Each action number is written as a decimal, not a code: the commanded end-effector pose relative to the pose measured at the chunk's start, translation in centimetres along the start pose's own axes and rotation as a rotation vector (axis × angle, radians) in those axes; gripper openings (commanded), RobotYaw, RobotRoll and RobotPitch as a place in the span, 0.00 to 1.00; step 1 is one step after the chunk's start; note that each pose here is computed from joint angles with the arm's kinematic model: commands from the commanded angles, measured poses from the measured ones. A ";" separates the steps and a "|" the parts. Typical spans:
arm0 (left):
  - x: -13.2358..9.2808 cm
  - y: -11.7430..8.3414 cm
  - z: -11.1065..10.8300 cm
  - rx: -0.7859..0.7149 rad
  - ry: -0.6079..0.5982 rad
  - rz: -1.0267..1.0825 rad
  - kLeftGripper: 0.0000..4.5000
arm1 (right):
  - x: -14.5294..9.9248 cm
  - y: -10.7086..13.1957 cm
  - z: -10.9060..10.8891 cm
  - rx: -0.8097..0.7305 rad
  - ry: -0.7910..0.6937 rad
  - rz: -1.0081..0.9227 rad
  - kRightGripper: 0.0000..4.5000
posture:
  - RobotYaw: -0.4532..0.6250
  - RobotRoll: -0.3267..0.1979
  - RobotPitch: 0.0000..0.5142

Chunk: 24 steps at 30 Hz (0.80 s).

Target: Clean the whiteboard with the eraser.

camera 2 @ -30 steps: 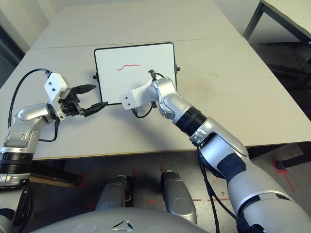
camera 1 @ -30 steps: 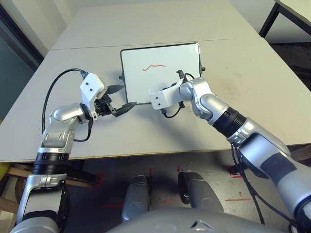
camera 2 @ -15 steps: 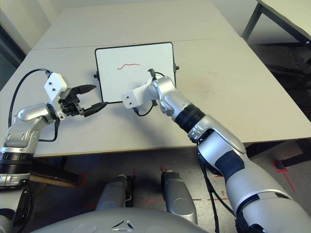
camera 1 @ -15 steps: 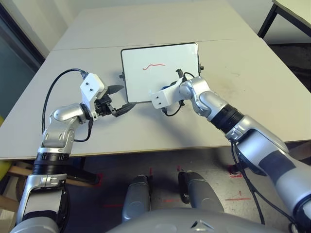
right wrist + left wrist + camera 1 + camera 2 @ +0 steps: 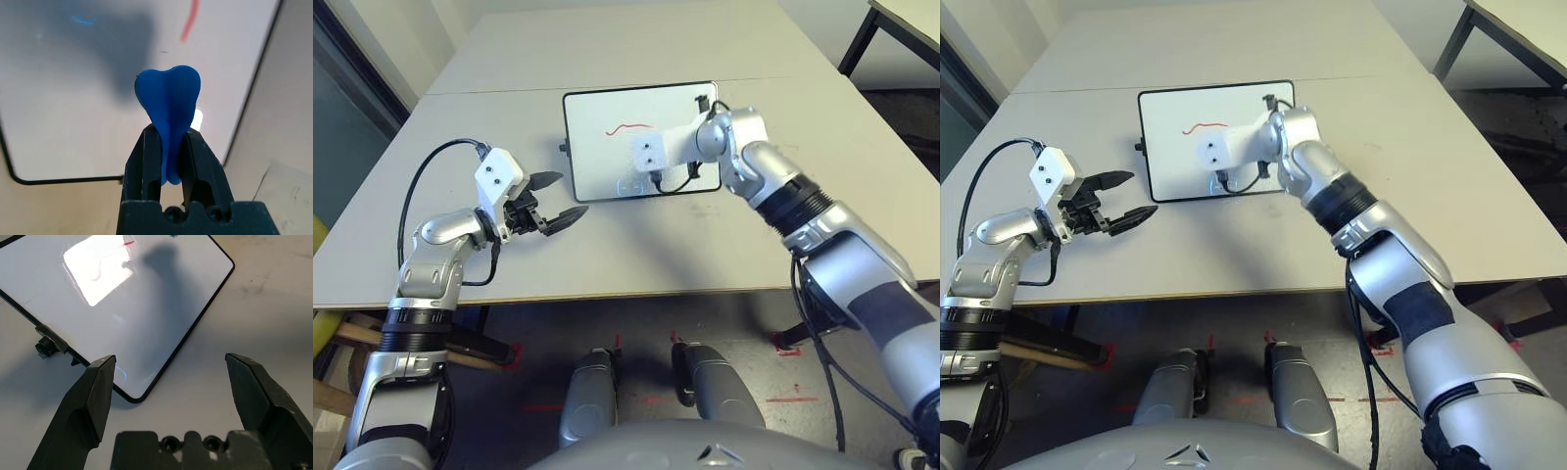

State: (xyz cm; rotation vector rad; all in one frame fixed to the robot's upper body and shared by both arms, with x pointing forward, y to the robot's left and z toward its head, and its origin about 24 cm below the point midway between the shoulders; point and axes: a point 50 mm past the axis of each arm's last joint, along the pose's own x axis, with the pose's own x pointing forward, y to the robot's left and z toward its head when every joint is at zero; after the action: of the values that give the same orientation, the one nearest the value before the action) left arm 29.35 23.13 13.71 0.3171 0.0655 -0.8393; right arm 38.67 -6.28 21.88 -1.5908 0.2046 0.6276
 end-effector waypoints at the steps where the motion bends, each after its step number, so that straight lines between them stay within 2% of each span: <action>1: 0.0 0.5 -0.1 0.002 0.011 0.014 1.00 | -0.4 -0.6 0.2 -0.005 -0.002 -0.006 0.09 | 0.37 0.62 0.21; 14: -0.3 2.0 0.6 0.044 0.018 0.032 1.00 | -0.2 -1.6 1.3 -0.078 -0.003 -0.006 0.09 | 0.36 0.62 0.22; 24: 0.0 2.3 0.9 0.055 0.011 0.028 1.00 | 0.4 -1.6 1.8 -0.106 -0.009 0.013 0.09 | 0.36 0.62 0.25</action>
State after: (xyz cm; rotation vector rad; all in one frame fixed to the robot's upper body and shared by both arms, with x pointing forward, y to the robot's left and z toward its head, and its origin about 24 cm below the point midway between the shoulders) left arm 30.92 24.15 15.36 0.3575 0.0336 -0.8078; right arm 39.24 -4.40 23.12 -1.6745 0.1759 0.6600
